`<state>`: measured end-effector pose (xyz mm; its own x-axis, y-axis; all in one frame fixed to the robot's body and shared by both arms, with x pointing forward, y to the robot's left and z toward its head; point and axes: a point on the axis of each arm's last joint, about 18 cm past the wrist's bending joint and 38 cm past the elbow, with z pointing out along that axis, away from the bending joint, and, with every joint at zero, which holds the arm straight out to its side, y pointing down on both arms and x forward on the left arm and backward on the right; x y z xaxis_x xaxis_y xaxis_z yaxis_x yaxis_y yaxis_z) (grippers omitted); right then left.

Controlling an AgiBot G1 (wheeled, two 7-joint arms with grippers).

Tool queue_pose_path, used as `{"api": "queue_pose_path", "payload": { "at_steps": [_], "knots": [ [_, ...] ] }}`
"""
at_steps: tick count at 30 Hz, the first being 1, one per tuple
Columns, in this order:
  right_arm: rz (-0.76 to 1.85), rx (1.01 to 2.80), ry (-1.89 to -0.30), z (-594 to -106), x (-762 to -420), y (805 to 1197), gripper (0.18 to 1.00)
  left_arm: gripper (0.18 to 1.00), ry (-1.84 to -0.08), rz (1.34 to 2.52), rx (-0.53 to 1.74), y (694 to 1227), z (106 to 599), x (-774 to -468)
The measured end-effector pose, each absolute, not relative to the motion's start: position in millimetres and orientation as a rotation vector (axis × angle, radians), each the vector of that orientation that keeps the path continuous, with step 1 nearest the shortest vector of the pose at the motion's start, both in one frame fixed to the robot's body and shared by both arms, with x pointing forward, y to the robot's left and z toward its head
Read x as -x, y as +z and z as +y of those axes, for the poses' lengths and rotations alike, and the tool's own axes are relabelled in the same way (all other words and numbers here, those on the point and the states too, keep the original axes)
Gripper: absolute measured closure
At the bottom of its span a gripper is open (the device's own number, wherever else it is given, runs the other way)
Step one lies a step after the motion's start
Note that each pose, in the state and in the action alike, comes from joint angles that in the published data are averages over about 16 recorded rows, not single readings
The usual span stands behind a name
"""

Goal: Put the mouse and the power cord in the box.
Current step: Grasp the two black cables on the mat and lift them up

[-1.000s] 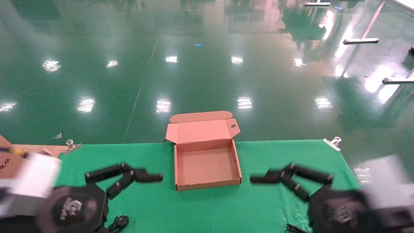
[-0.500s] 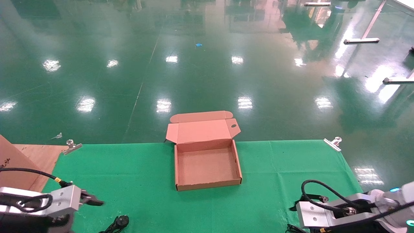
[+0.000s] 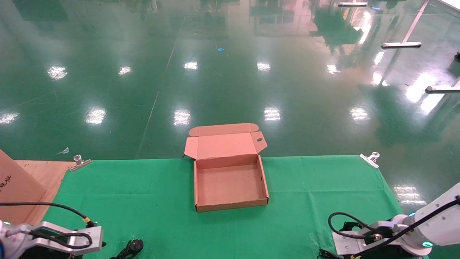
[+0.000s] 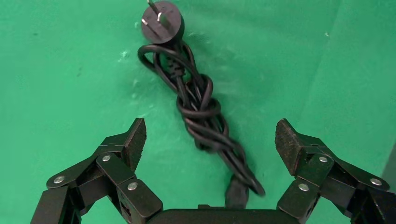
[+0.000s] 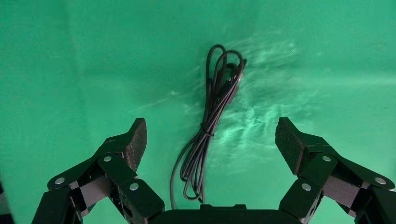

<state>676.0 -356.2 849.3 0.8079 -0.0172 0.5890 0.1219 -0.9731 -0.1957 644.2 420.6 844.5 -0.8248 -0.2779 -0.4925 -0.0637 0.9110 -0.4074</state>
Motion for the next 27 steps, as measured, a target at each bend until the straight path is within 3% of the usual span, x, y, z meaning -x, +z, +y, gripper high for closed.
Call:
{"api": "queue_pose_path", "payload": {
  "at_steps": [27],
  "knots": [
    [-0.162,2.761,-0.897,-357,-696,821,0.183,0.187,-0.434,2.543,0.283,813,420,-662]
  ]
}}
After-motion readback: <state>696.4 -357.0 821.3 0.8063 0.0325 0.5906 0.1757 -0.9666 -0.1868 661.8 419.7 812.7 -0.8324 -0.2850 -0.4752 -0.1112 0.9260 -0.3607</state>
